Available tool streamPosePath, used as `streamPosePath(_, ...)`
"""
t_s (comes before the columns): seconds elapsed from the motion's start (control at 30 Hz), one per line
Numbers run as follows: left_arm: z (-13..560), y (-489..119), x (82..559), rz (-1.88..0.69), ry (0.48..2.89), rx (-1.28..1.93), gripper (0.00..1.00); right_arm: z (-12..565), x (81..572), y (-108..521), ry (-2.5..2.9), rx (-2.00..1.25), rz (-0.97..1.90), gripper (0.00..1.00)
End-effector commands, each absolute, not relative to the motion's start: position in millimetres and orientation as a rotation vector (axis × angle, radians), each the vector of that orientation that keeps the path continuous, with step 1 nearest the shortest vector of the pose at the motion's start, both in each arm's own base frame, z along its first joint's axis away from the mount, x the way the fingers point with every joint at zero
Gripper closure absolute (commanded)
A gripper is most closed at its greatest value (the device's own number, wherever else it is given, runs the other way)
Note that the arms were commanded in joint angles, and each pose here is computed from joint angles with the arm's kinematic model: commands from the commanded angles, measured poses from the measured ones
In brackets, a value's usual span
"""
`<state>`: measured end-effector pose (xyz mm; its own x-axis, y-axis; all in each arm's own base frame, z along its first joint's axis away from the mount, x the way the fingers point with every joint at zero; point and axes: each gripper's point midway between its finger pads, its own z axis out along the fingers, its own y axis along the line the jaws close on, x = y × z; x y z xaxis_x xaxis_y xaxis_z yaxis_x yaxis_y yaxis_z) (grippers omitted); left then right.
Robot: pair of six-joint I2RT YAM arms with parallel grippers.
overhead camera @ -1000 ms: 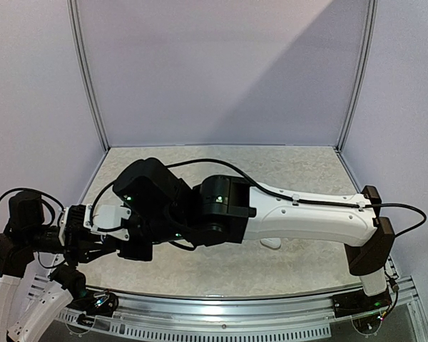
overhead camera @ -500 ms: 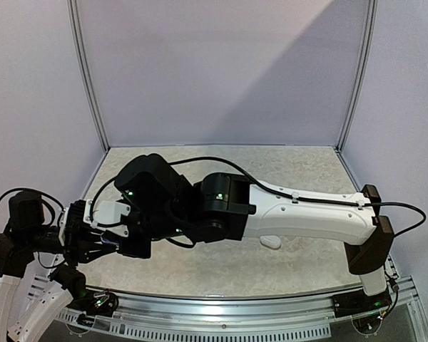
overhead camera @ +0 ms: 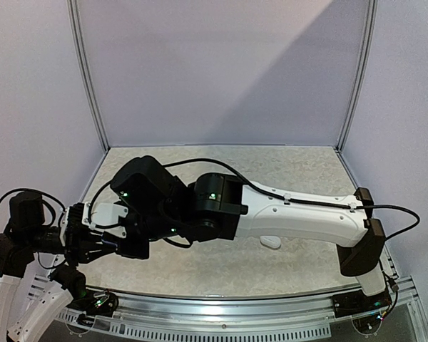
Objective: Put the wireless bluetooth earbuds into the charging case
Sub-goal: Close the charging case with the earbuds at the center of the board.
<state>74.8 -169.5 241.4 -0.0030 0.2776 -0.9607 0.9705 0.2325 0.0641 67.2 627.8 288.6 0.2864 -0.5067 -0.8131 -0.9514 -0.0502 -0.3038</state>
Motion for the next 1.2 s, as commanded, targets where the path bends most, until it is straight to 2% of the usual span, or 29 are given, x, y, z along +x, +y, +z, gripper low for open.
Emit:
streamPosePath(0.0, 253.7, -171.9, 68.3, -0.867, 1.416, 1.261, 1.00, 248.8, 76.5, 624.0, 1.423, -1.759, 0.561, 0.88)
streamPosePath(0.17, 253.9, -172.2, 68.0, -0.870, 1.415, 1.263, 1.00, 276.9, 82.2, 618.8, 1.409, -1.691, 0.562, 0.82)
streamPosePath(0.4, 253.0, -171.8, 69.4, -0.864, 1.422, 1.259, 1.00, 387.3, 46.2, 599.6, 1.178, -1.548, 0.904, 0.73)
streamPosePath(0.47, 253.1, -171.6, 70.2, -0.860, 1.423, 1.256, 1.00, 420.5, 38.2, 584.5, 1.104, -1.486, 0.984, 0.73)
streamPosePath(0.57, 252.7, -171.5, 70.3, -0.857, 1.424, 1.255, 1.00, 435.5, 51.3, 576.6, 1.127, -1.384, 0.971, 0.76)
streamPosePath(0.67, 253.2, -171.2, 69.2, -0.851, 1.413, 1.259, 1.00, 423.6, 107.4, 574.9, 1.315, -1.194, 0.756, 0.82)
streamPosePath(0.73, 254.1, -170.7, 66.5, -0.837, 1.389, 1.271, 1.00, 395.1, 140.8, 574.6, 1.446, -1.139, 0.574, 0.83)
streamPosePath(0.83, 256.3, -169.5, 57.4, -0.806, 1.314, 1.289, 1.00, 359.9, 153.0, 588.4, 1.512, -1.204, 0.448, 0.83)
streamPosePath(1.0, 259.0, -166.7, 56.6, -0.763, 1.284, 1.259, 1.00, 312.8, 113.4, 613.8, 1.481, -1.470, 0.565, 0.83)
streamPosePath(1.17, 255.3, -167.9, 65.3, -0.782, 1.347, 1.256, 1.00, 313.9, 54.0, 611.3, 1.297, -1.654, 0.669, 0.81)
